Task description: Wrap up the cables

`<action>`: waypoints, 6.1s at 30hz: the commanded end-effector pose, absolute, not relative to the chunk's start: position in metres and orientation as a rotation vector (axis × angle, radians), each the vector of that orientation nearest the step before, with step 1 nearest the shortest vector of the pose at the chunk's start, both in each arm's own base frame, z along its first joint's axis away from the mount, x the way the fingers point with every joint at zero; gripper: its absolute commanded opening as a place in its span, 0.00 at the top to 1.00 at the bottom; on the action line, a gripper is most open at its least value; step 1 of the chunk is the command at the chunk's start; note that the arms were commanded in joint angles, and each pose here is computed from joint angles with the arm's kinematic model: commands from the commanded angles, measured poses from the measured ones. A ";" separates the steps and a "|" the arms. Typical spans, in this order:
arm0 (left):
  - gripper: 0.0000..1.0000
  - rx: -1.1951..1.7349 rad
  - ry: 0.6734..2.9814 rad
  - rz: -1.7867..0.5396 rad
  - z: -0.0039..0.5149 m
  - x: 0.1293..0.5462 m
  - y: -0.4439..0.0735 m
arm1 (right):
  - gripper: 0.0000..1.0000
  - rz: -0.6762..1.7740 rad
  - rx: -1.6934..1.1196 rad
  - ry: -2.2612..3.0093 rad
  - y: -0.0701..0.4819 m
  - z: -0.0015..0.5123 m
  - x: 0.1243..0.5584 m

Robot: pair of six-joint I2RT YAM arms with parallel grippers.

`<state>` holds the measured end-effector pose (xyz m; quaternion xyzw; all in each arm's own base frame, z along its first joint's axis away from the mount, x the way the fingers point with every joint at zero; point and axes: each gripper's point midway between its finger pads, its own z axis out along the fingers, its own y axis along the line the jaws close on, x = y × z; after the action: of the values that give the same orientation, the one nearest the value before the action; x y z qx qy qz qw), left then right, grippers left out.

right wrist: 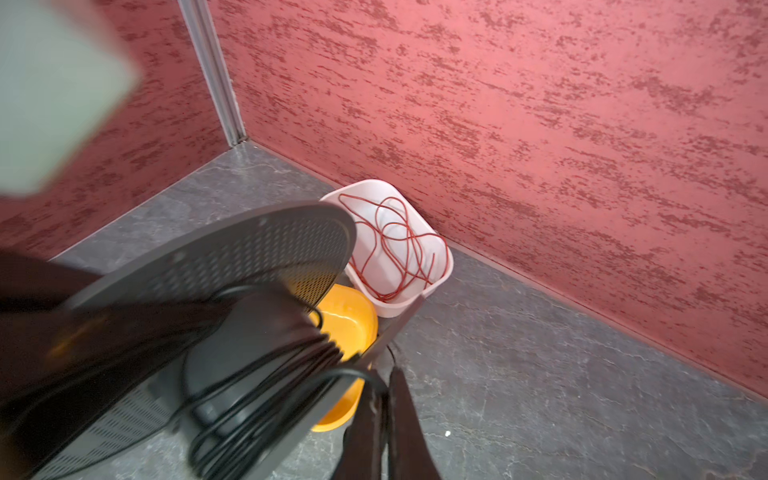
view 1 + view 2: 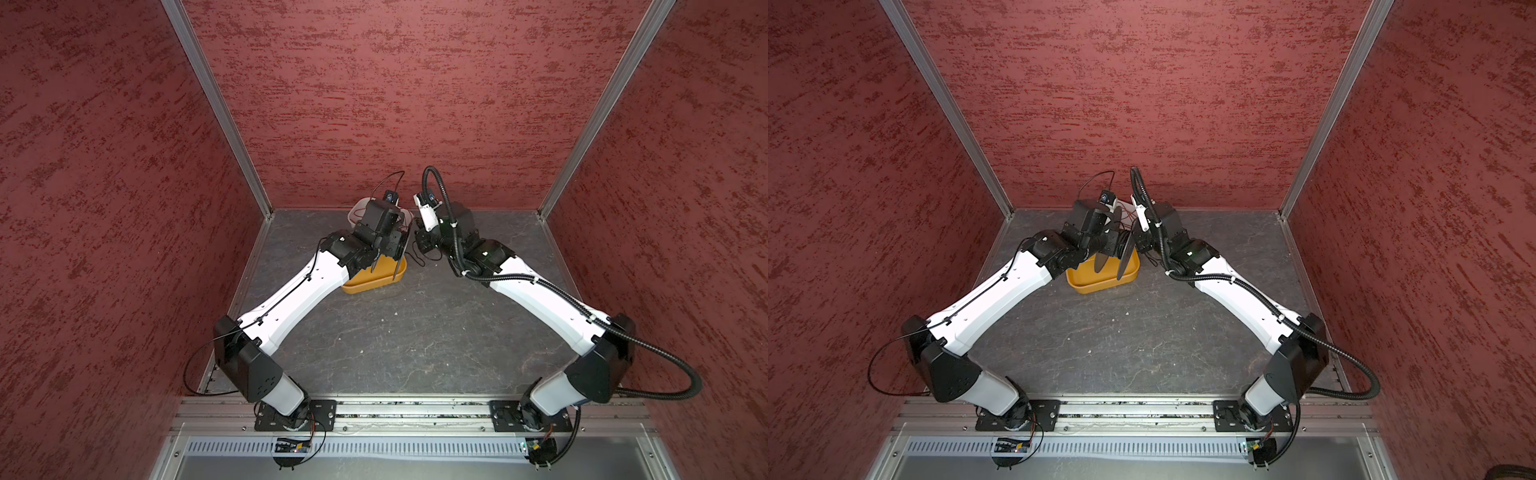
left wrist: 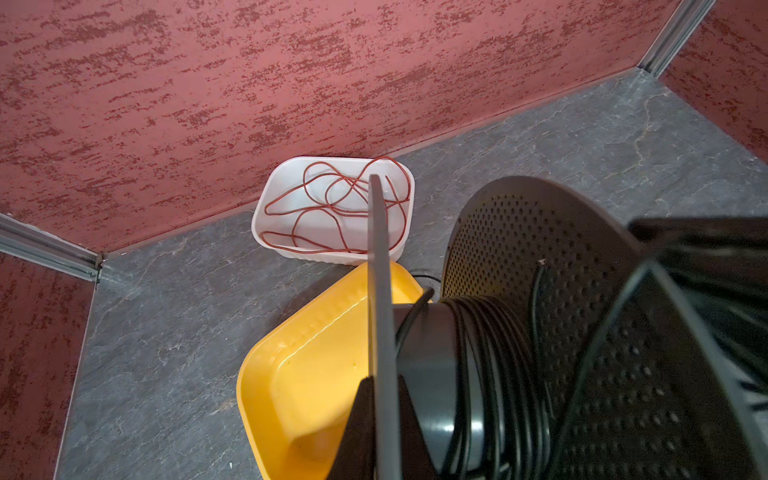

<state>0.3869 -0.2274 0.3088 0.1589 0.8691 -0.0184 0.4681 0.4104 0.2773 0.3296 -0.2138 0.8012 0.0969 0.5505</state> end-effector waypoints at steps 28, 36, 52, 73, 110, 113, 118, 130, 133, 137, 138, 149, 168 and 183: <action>0.96 0.327 1.883 -0.665 0.434 0.341 -0.223 | 0.12 0.669 -0.459 1.931 0.227 0.261 0.411; 0.95 0.372 1.868 -0.733 0.444 0.331 -0.229 | 0.12 0.676 -0.495 1.810 0.220 0.268 0.385; 0.94 0.422 1.911 -0.804 0.436 0.315 -0.233 | 0.29 0.658 -0.620 1.657 0.243 0.281 0.435; 0.96 0.117 1.765 -0.854 0.477 0.314 -0.149 | 0.91 0.301 0.165 2.084 0.080 0.219 0.448; 0.96 0.230 1.788 -1.015 0.471 0.321 -0.189 | 0.10 0.660 -0.207 1.773 0.131 0.278 0.395; 0.96 0.246 1.786 -1.025 0.473 0.319 -0.195 | 0.09 0.713 -0.335 1.705 0.159 0.291 0.387; 0.96 0.295 1.782 -1.049 0.478 0.311 -0.211 | 0.08 0.785 -0.468 1.604 0.190 0.300 0.383; 0.96 0.370 1.809 -1.083 0.477 0.294 -0.236 | 0.08 0.825 -0.556 1.500 0.220 0.276 0.429; 0.96 0.382 1.823 -1.090 0.474 0.292 -0.241 | 0.09 0.833 -0.564 1.482 0.224 0.276 0.440; 0.96 0.390 1.838 -1.102 0.470 0.292 -0.247 | 0.14 0.869 -0.582 1.467 0.233 0.275 0.456; 0.96 0.393 1.839 -1.104 0.471 0.291 -0.248 | 0.15 0.875 -0.581 1.466 0.235 0.275 0.460; 0.96 0.398 1.851 -1.101 0.471 0.290 -0.250 | 0.45 0.974 -0.544 1.460 0.249 0.262 0.495; 0.96 0.288 1.888 -0.989 0.465 0.309 -0.224 | 1.00 0.841 -0.389 1.720 0.240 0.200 0.497; 1.00 -0.109 1.963 -0.683 0.421 0.379 -0.161 | 1.00 0.422 -0.572 1.897 0.245 0.156 0.404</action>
<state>0.3674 -0.1729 0.3997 -0.0141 0.8397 -0.2886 0.4597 0.4161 0.2488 0.1638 -0.2127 0.7877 0.2332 0.5291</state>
